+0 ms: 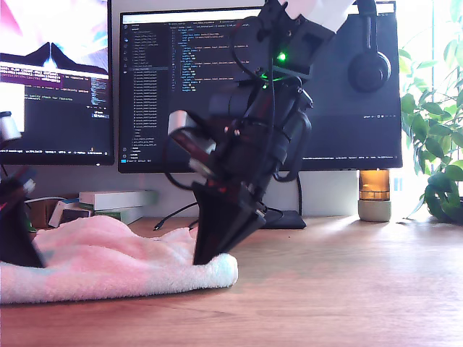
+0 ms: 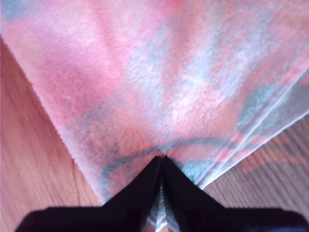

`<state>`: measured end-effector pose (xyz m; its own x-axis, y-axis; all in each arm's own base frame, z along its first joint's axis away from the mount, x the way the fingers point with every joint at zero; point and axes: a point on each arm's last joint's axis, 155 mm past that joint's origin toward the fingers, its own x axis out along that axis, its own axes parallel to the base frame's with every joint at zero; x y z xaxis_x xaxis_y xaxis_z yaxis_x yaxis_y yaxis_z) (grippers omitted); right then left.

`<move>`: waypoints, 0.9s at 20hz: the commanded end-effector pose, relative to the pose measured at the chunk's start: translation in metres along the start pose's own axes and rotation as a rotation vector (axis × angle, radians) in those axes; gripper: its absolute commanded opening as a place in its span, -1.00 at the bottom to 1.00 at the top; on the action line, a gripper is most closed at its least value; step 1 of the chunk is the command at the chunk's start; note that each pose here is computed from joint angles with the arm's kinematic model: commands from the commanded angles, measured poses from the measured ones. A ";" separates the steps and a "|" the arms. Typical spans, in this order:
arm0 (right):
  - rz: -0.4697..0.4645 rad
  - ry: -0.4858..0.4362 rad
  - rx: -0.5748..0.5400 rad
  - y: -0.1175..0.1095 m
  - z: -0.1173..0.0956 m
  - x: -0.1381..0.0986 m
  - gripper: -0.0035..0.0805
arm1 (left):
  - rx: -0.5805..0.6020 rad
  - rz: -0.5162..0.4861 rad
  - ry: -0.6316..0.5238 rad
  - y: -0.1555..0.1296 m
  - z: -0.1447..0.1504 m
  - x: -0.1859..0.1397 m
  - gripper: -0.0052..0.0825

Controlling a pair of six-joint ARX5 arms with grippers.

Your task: Fold the tea towel to a neat square and place it to the right

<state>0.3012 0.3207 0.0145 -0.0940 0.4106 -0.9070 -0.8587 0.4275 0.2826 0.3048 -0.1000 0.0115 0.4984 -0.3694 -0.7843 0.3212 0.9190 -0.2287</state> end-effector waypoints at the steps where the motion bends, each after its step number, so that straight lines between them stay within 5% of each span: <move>1: 0.025 0.105 0.048 0.002 -0.031 0.025 -0.94 | -0.035 0.022 0.104 0.005 -0.034 0.008 -0.93; 11: 0.016 0.343 0.158 0.014 -0.108 0.037 -0.94 | 0.061 -0.088 0.238 -0.049 -0.068 0.018 -0.93; 18: 0.002 0.454 0.319 0.034 -0.155 0.022 -0.94 | 0.102 -0.101 0.312 -0.061 -0.087 0.015 -0.93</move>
<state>0.2394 0.2629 0.0034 -0.2074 0.2355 -0.9495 -0.7175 0.6231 0.3113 0.2703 -0.1656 0.0072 0.3549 -0.4488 -0.8201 0.4772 0.8413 -0.2539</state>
